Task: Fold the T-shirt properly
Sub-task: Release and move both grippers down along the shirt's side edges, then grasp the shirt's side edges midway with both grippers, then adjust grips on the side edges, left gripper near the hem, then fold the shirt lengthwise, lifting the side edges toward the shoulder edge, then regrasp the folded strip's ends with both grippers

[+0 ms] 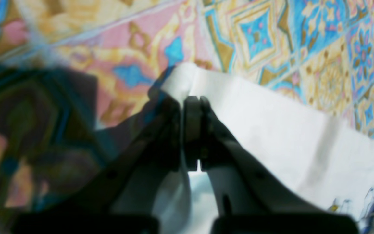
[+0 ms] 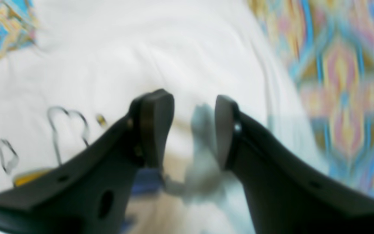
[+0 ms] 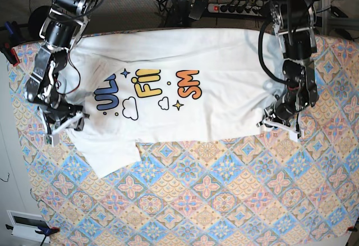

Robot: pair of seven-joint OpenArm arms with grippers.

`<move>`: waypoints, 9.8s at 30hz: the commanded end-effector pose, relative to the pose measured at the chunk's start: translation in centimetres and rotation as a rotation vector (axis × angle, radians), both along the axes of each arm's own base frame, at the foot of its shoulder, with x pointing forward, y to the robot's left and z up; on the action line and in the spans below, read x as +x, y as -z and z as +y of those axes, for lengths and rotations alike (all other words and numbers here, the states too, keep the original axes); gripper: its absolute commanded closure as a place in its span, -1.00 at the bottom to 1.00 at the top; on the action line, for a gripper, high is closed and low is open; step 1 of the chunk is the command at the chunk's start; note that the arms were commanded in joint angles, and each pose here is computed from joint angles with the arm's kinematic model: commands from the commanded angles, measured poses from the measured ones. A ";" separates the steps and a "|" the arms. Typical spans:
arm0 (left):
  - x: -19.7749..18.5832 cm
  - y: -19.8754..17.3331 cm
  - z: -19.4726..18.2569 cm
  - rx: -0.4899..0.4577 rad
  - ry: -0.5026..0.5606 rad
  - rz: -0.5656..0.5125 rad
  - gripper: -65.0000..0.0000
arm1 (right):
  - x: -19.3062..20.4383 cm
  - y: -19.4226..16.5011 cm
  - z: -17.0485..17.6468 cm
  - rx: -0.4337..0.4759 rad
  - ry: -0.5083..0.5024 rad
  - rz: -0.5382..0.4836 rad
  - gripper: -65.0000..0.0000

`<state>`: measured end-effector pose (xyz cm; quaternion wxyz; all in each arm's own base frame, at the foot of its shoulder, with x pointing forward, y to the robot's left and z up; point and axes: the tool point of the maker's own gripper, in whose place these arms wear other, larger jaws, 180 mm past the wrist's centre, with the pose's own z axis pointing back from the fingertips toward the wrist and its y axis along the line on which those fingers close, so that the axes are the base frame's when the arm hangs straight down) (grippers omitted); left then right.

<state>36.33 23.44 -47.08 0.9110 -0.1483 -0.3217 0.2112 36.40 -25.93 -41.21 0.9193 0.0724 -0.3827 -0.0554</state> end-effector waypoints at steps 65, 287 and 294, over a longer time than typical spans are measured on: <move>-2.8 -4.5 3.1 0.130 0.022 -0.138 1.00 | 3.3 6.5 -4.4 -0.039 0.009 -0.070 0.91; -15.9 -2.8 2.0 0.049 0.023 -0.006 -0.30 | 2.6 3.3 -1.3 -0.239 -0.369 -0.043 0.10; -15.3 -3.9 2.8 0.001 -0.035 -0.050 -0.30 | 2.7 3.2 -1.4 -0.237 -0.367 -0.044 0.08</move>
